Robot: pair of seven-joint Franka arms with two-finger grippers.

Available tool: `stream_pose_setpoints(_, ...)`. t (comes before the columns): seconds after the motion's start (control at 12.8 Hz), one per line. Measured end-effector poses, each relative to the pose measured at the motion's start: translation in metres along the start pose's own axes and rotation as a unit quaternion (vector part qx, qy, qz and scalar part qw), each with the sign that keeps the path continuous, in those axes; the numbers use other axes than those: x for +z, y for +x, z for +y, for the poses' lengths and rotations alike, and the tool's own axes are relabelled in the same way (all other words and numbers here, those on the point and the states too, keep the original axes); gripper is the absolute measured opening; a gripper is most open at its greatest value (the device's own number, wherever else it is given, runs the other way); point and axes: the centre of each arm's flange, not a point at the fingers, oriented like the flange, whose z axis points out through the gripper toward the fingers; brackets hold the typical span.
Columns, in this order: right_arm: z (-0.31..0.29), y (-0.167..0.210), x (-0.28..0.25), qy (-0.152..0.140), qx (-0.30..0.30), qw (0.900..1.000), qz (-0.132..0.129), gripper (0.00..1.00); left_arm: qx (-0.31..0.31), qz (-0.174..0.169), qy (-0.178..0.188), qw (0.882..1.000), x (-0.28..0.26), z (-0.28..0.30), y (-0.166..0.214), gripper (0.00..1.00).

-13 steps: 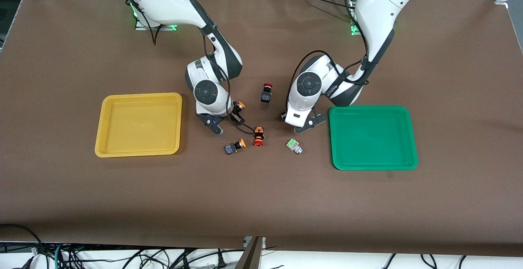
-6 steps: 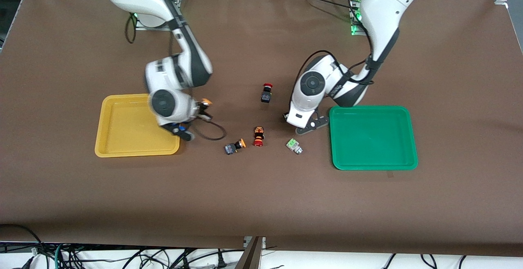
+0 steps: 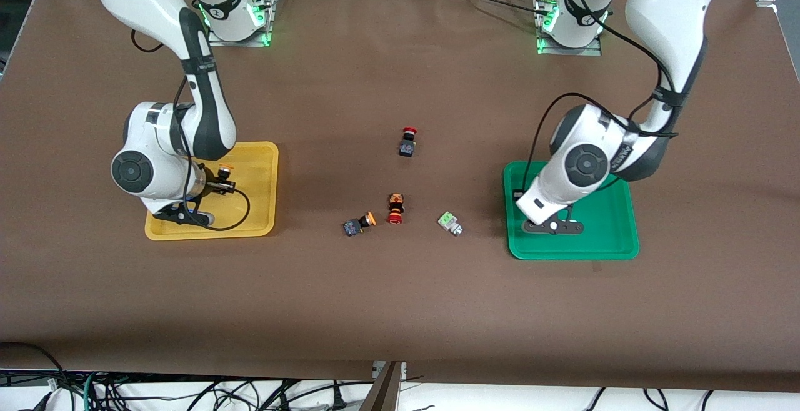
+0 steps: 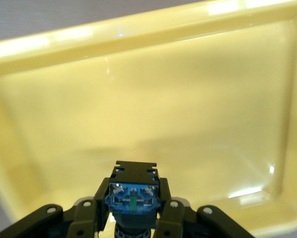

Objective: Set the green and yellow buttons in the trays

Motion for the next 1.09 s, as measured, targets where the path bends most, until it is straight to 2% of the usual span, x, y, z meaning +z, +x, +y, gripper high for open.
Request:
stream_pose_setpoints(0.23, 0.041, 0.01, 0.022, -0.008, -0.044, 0.999, 0.016, 0.41, 0.033, -0.01, 0.003, 0.999, 0.018, -0.029, -0.002, 0.34)
stream_pose_setpoints(0.39, 0.061, 0.015, 0.022, -0.008, -0.054, 0.998, 0.025, 0.41, 0.033, -0.009, -0.001, 0.999, 0.025, -0.028, -0.001, 0.51)
stream_pose_setpoints(0.47, 0.063, 0.016, 0.021, -0.006, -0.05, 0.998, 0.027, 0.47, 0.02, -0.007, -0.015, 1.0, 0.023, -0.025, 0.0, 0.61)
stream_pose_setpoints(0.62, 0.049, 0.019, 0.012, 0.005, -0.019, 1.0, 0.024, 0.69, -0.054, -0.004, -0.075, 0.996, 0.006, -0.011, 0.007, 0.83)
stream_pose_setpoints(0.7, 0.031, 0.021, 0.002, 0.012, 0.003, 1.0, 0.013, 0.8, -0.102, -0.002, -0.093, 0.99, -0.004, 0.002, 0.011, 0.94)
stream_pose_setpoints(0.78, 0.008, 0.023, -0.014, 0.02, 0.027, 0.999, 0.003, 0.92, -0.151, 0.001, -0.101, 0.983, -0.013, 0.021, 0.016, 1.0)
stream_pose_setpoints(0.94, -0.04, 0.027, -0.049, 0.05, 0.09, 0.995, -0.006, 0.93, -0.237, 0.02, -0.123, 0.963, -0.017, 0.067, 0.025, 1.0)
stream_pose_setpoints(1.09, -0.087, 0.028, -0.07, 0.095, 0.16, 0.982, -0.01, 0.93, -0.288, 0.037, -0.141, 0.947, 0.003, 0.105, 0.028, 1.0)
